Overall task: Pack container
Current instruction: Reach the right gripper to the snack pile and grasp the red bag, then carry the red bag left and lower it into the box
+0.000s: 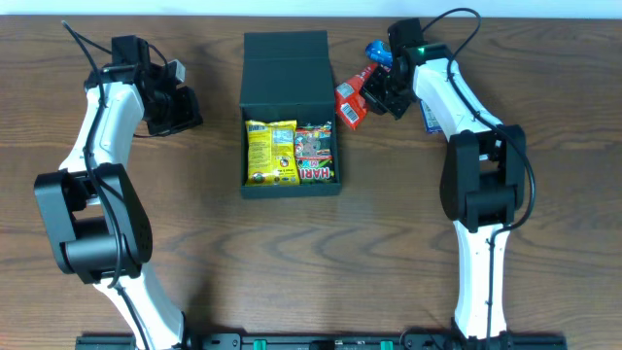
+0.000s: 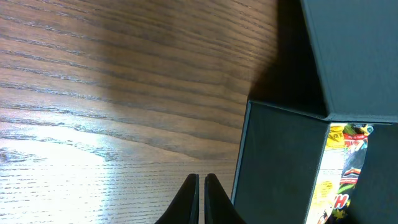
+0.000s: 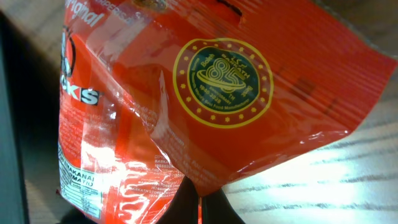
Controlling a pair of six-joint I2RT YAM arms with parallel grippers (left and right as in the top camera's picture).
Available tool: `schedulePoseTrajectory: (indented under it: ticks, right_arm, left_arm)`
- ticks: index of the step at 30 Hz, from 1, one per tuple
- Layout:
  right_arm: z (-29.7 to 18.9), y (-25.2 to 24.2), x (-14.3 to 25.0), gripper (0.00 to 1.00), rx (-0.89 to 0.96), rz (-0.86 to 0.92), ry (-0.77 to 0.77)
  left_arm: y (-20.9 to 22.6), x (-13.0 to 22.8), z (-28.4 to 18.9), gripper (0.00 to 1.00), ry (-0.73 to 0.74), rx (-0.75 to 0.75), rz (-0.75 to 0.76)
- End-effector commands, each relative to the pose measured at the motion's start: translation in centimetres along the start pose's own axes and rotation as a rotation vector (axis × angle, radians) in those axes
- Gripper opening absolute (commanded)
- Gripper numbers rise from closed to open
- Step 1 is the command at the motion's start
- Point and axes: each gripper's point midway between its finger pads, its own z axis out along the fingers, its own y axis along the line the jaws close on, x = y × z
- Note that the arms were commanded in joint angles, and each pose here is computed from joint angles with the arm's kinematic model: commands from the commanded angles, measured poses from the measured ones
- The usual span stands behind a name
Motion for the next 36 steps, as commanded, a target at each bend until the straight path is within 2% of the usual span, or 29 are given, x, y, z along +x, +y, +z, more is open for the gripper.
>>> schedulePoseTrajectory:
  ticks: [1, 5, 8, 18, 23, 25, 29, 36]
  right_arm:
    - [1.2, -1.3, 1.2, 0.01, 0.062, 0.002, 0.036]
    - [-0.2, -1.4, 2.2, 0.01, 0.081, -0.100, 0.062]
    - [-2.4, -0.4, 2.6, 0.02, 0.062, -0.243, 0.050]
    - [-13.2, 4.0, 2.4, 0.02, -0.050, -0.557, -0.147]
    - [-17.7, 6.5, 4.6, 0.02, -0.173, -0.739, -0.177]
    - [-19.0, 7.6, 6.2, 0.01, -0.253, -0.824, -0.153]
    - [-19.5, 8.4, 11.3, 0.01, -0.420, -1.030, 0.007]
    - [-18.0, 7.7, 17.3, 0.01, -0.491, -1.247, 0.196]
  left_arm:
    - [-0.9, -1.0, -1.8, 0.06, -0.049, 0.000, 0.041]
    - [-0.9, -1.0, -1.8, 0.06, -0.049, 0.000, 0.041]
    - [-0.9, -1.0, -1.8, 0.06, -0.050, 0.000, 0.041]
    - [-0.9, -1.1, -1.8, 0.06, -0.054, 0.000, 0.043]
    - [-0.9, -1.2, -1.8, 0.06, -0.056, 0.001, 0.044]
    - [-0.9, -1.2, -1.8, 0.06, -0.057, 0.001, 0.044]
    - [-0.9, -1.2, -1.8, 0.06, -0.056, 0.001, 0.044]
    - [-0.9, -1.2, -1.8, 0.06, -0.057, 0.001, 0.045]
